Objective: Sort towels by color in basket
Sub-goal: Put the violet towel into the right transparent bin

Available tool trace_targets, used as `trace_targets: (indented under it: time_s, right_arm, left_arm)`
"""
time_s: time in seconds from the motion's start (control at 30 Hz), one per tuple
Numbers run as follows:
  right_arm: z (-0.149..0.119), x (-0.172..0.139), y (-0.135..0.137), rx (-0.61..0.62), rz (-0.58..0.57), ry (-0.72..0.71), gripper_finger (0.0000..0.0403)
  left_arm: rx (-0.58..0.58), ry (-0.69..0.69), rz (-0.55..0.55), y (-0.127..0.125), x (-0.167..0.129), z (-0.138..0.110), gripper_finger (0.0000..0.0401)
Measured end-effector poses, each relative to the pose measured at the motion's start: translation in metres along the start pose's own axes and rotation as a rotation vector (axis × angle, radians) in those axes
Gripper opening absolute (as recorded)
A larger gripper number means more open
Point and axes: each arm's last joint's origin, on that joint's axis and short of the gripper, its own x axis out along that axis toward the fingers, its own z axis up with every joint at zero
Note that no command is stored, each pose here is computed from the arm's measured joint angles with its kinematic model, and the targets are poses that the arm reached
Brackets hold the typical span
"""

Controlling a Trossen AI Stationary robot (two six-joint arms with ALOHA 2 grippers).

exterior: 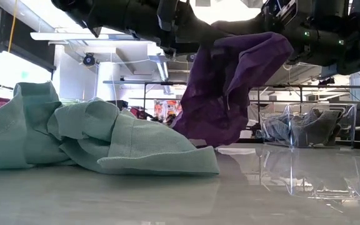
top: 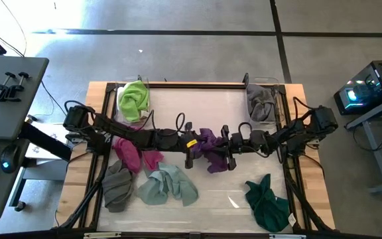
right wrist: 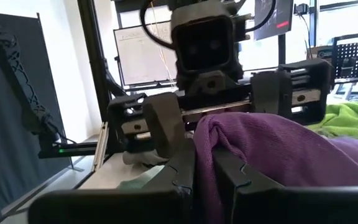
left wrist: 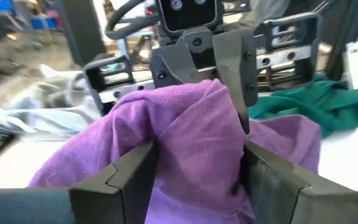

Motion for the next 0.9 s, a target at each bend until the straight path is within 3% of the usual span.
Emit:
trace_targets:
  time_s: [0.27, 0.53, 0.77, 0.9]
  right_arm:
    - [-0.003, 0.0, -0.001, 0.004, -0.024, 0.03, 0.0014]
    - [-0.011, -0.001, -0.003, -0.018, -0.072, 0.11, 0.0014]
    - [-0.01, -0.001, -0.002, -0.084, -0.046, 0.104, 0.0021]
    - [-0.008, 0.0, -0.001, -0.067, -0.033, 0.09, 0.0053]
  left_arm:
    - [-0.127, -0.002, -0.086, 0.011, 0.013, -0.014, 0.0237]
    - [-0.138, -0.059, -0.115, 0.011, 0.03, -0.035, 0.0248]
    - [-0.061, -0.063, -0.126, 0.004, 0.03, -0.035, 0.0214]
    - [-0.041, -0.059, -0.131, 0.001, 0.029, -0.035, 0.0177]
